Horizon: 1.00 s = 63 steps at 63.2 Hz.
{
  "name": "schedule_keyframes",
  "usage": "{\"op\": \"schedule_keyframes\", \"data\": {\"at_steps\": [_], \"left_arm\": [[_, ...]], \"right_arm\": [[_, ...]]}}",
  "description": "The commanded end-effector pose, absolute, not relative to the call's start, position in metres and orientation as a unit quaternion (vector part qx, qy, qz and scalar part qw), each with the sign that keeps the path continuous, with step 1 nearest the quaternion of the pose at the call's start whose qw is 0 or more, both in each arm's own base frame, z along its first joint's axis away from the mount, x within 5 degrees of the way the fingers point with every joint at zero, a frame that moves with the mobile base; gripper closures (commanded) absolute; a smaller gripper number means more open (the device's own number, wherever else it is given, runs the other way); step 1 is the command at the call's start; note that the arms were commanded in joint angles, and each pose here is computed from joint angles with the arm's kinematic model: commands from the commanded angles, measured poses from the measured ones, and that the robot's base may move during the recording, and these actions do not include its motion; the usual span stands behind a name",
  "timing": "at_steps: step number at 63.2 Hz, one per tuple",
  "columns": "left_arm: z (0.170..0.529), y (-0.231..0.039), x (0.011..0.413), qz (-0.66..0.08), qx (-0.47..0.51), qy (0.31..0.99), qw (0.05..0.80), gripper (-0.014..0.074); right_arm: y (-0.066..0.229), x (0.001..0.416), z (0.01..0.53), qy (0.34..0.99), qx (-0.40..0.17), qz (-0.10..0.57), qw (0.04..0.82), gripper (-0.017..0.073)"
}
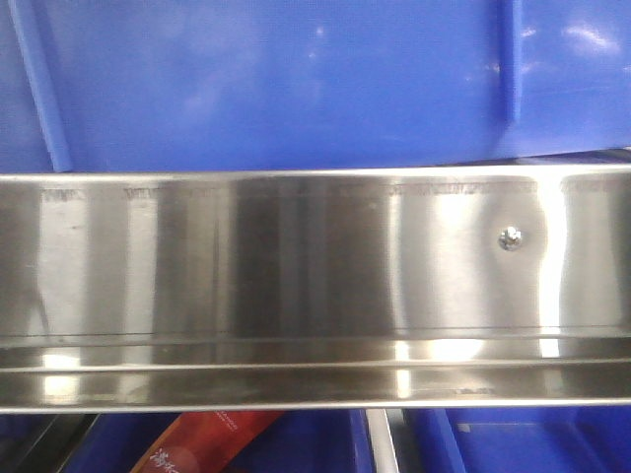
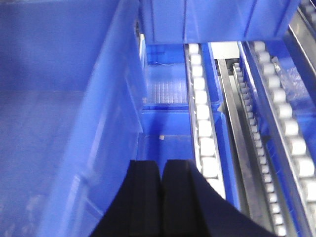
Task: Move blue bin to conveyor side
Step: 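Close both grippers on opposite side walls of the blue bin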
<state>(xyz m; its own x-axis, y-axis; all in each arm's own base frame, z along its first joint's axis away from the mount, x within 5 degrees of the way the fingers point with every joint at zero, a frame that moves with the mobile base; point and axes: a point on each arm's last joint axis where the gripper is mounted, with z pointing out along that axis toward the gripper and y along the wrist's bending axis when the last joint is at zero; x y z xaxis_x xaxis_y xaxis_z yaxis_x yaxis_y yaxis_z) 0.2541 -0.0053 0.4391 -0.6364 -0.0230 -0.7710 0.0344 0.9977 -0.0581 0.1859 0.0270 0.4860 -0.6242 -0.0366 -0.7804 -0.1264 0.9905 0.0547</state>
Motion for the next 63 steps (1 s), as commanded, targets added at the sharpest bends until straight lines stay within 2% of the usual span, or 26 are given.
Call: {"op": "schedule_keyframes", "data": {"at_steps": [1, 20, 39, 43, 53, 56, 63], "left_arm": [[0.439, -0.006, 0.263, -0.040, 0.001, 0.905, 0.423, 0.0590], [0.429, -0.006, 0.278, -0.040, 0.000, 0.913, 0.407, 0.0590], [0.430, -0.005, 0.278, -0.040, 0.000, 0.911, 0.410, 0.0590], [0.430, -0.005, 0.278, -0.040, 0.000, 0.911, 0.411, 0.0590], [0.430, -0.005, 0.278, -0.040, 0.000, 0.911, 0.411, 0.0590], [0.430, -0.005, 0.278, -0.040, 0.000, 0.911, 0.411, 0.0590], [0.430, -0.005, 0.278, -0.040, 0.000, 0.911, 0.411, 0.0590]], "right_arm": [[0.032, 0.195, 0.494, 0.896, -0.055, 0.038, 0.439, 0.0627], [0.064, 0.233, 0.496, 0.900, -0.074, 0.048, 0.428, 0.0627], [0.070, 0.245, 0.487, 0.907, -0.076, 0.051, 0.411, 0.0619], [0.070, 0.246, 0.487, 0.907, -0.076, 0.051, 0.410, 0.0547], [0.071, 0.245, 0.487, 0.907, -0.077, 0.058, 0.409, 0.0254], [0.071, 0.246, 0.485, 0.909, -0.076, 0.058, 0.407, 0.0223], [0.073, 0.252, 0.479, 0.913, -0.075, 0.057, 0.396, 0.0222]]}}
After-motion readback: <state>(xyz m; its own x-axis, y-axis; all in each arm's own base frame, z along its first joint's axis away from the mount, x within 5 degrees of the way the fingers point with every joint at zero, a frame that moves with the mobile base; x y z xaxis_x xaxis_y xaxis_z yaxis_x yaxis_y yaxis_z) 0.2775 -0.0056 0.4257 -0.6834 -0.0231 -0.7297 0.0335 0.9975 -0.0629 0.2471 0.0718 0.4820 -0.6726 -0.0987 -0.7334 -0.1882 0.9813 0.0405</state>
